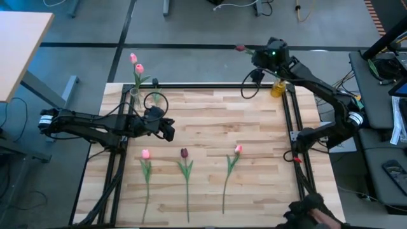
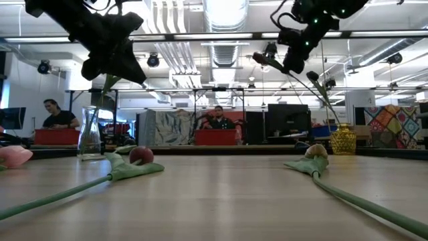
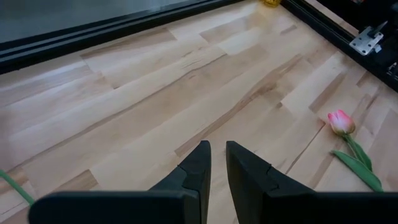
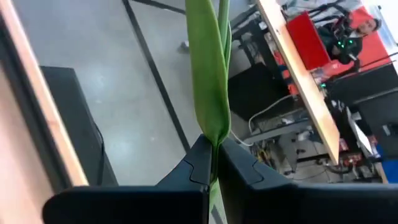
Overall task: Sort flowers into vase by color
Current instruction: Put the top red flower into the yellow vase
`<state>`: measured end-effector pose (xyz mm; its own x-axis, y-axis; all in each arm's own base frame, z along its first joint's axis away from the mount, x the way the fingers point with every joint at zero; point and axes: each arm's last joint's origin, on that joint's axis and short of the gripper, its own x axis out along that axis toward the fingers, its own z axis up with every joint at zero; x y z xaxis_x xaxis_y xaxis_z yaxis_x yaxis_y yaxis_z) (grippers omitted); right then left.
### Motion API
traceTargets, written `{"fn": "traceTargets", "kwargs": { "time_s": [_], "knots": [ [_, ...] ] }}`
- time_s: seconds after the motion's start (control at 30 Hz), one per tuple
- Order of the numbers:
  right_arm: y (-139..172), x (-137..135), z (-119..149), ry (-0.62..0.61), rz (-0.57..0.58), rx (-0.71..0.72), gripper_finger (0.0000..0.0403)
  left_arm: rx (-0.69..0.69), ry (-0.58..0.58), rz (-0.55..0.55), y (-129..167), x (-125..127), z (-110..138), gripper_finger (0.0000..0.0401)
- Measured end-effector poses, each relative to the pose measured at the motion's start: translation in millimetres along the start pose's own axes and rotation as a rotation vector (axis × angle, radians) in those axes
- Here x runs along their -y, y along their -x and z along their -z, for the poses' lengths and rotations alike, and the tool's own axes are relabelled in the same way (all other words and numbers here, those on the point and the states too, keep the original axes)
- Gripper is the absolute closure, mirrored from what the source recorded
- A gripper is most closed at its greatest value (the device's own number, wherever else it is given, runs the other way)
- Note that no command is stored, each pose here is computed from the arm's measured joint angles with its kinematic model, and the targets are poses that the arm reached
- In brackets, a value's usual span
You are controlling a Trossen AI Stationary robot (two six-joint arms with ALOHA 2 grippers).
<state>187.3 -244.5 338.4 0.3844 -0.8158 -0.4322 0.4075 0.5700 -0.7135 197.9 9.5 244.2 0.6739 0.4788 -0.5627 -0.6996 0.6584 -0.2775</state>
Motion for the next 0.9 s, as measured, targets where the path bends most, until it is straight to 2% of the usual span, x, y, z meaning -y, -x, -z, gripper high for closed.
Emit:
{"fn": "traceTargets", "kwargs": {
  "time_s": [0.23,0.5,0.9],
  "knots": [
    [-13,16,18,-0.078,0.050,-0.022,0.0394,0.004,-0.005,-0.017,0,-1,0,0.0366],
    [-19,15,27,-0.112,0.105,-0.014,0.0394,0.001,-0.007,-0.021,0,-1,1,0.0366],
    [-15,18,26,-0.142,0.154,-0.019,0.0394,0.006,-0.007,-0.025,0,-1,1,0.0366]
  ]
}}
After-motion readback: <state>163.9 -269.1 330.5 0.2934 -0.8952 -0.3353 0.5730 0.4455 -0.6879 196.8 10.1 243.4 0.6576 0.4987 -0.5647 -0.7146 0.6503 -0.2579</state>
